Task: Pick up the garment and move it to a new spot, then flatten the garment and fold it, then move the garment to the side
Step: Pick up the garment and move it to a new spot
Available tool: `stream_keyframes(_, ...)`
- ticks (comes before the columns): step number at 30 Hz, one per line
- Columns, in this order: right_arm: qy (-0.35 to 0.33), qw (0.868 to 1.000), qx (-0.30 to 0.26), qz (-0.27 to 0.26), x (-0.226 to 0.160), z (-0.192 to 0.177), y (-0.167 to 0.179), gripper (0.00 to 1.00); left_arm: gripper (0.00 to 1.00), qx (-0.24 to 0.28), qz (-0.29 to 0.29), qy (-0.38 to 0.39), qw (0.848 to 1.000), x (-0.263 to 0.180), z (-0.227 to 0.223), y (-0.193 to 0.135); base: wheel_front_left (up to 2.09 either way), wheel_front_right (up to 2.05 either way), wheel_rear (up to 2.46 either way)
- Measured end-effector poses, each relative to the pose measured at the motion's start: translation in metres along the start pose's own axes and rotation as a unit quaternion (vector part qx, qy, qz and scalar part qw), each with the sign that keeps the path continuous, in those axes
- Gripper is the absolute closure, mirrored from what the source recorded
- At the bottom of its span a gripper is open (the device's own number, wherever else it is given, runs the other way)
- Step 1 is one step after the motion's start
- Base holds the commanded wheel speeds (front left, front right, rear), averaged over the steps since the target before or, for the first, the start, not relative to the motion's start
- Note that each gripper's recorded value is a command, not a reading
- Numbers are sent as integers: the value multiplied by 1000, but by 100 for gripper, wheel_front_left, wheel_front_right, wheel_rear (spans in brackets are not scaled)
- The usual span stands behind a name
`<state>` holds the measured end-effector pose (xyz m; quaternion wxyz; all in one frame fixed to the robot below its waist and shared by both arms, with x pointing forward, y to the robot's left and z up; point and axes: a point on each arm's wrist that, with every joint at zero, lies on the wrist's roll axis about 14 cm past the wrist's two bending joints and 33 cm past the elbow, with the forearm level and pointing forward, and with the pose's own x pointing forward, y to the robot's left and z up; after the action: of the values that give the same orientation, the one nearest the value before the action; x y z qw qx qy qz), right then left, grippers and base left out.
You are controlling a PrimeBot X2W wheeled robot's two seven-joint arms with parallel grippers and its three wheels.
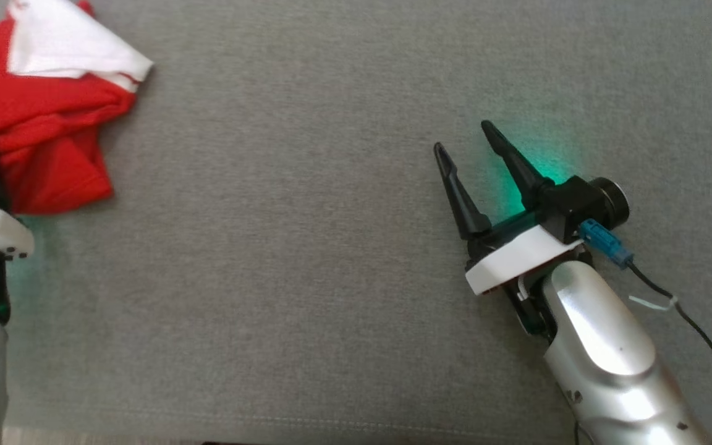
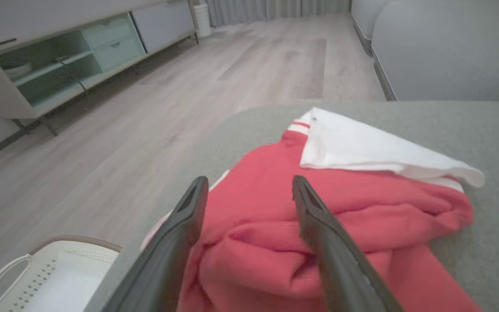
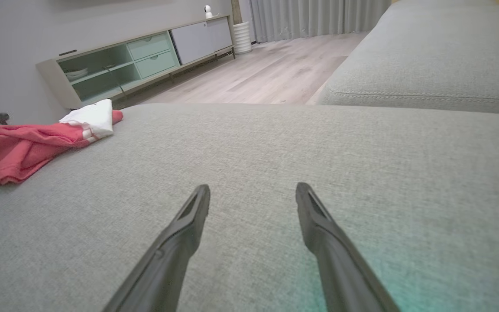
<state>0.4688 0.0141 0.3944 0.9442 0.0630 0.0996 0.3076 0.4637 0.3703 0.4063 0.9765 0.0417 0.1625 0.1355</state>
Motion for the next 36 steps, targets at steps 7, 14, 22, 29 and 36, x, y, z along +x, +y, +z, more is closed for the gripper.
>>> stream_keyframes(7,-2,1000,0,-20,0,-4,-19,0,0,-11,-13,107,994,16,-49,-12,0,0,0)
stream_keyframes(14,-9,999,-3,-35,-1,-1,-31,0,100,-18,-23,143,989,26,-60,-23,0,0,0)
stream_keyframes(22,-25,998,-4,-50,-10,19,-36,0,100,-1,-56,78,995,24,-23,-37,0,0,0)
stream_keyframes(29,-39,997,5,-70,-30,35,-38,0,100,15,-129,-43,991,31,62,-86,0,0,0)
stream_keyframes(36,-55,992,11,-117,-64,49,-56,0,100,4,-245,-148,958,12,134,-179,0,0,0)
